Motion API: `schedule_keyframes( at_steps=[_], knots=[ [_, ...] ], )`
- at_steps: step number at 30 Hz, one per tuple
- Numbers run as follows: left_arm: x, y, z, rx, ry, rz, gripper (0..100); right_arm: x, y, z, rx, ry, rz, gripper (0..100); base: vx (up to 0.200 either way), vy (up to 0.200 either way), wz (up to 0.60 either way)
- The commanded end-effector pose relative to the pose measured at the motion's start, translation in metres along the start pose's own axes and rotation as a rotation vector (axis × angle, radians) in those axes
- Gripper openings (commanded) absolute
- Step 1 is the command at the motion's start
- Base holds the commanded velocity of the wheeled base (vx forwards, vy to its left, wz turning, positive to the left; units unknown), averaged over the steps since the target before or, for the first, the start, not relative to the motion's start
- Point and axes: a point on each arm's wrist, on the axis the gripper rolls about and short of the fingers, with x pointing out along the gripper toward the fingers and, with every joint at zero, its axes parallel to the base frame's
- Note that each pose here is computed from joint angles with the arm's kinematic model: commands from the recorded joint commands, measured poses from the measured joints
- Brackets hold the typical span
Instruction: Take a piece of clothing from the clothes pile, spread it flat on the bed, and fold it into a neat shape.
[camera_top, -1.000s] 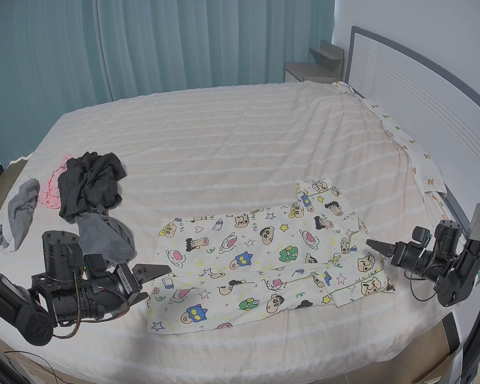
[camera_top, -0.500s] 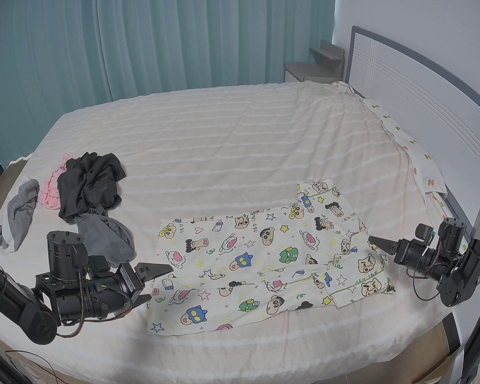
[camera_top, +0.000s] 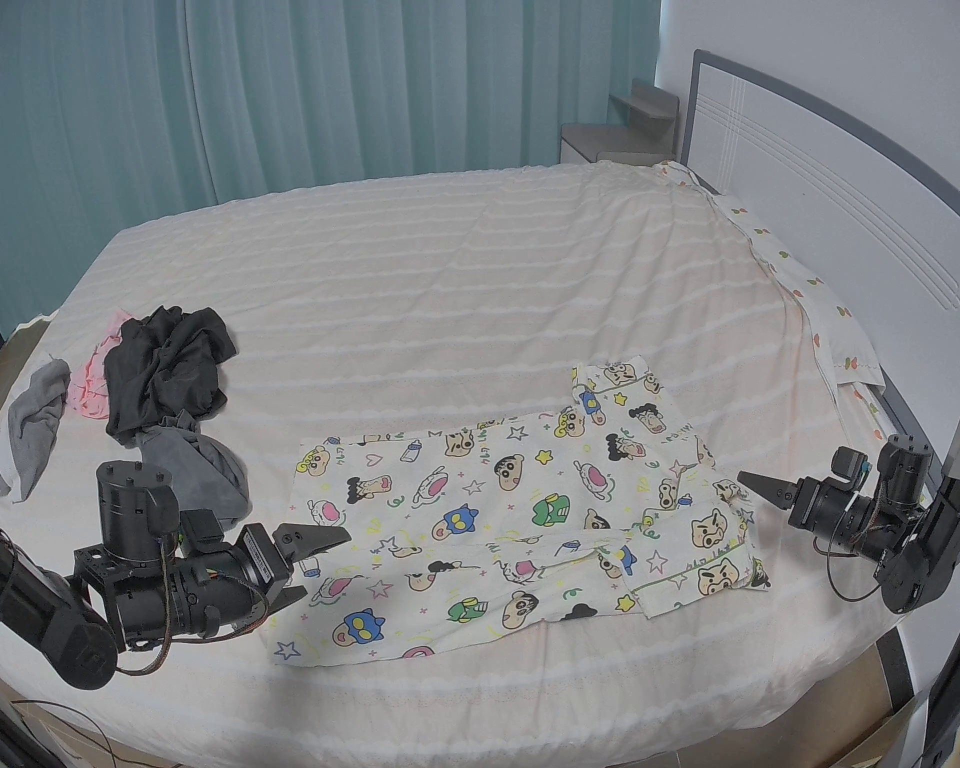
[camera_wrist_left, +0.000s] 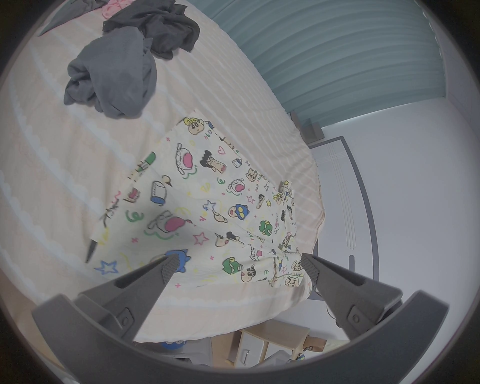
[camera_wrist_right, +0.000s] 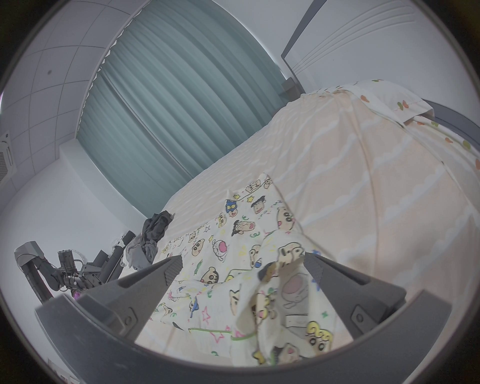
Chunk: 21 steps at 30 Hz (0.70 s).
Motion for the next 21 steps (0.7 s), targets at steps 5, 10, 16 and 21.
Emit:
schedule_keyframes(
  at_steps=[5, 10, 16, 21],
  knots=[
    [0.001, 0.000, 0.002, 0.016, -0.021, -0.001, 100, 0.000, 0.001, 0.001, -0.004, -0.005, 0.002, 100, 0.000, 0.000, 0.00],
    [0.008, -0.006, 0.023, 0.132, -0.198, 0.031, 100, -0.002, 0.003, 0.002, -0.010, -0.013, 0.007, 100, 0.000, 0.000, 0.00],
    [0.041, 0.024, 0.086, 0.384, -0.329, 0.254, 100, -0.002, 0.003, 0.002, -0.010, -0.013, 0.007, 100, 0.000, 0.000, 0.00],
    [0.070, 0.037, 0.114, 0.425, -0.258, 0.300, 100, -0.001, 0.002, -0.001, 0.011, 0.001, 0.013, 100, 0.000, 0.000, 0.00]
  ],
)
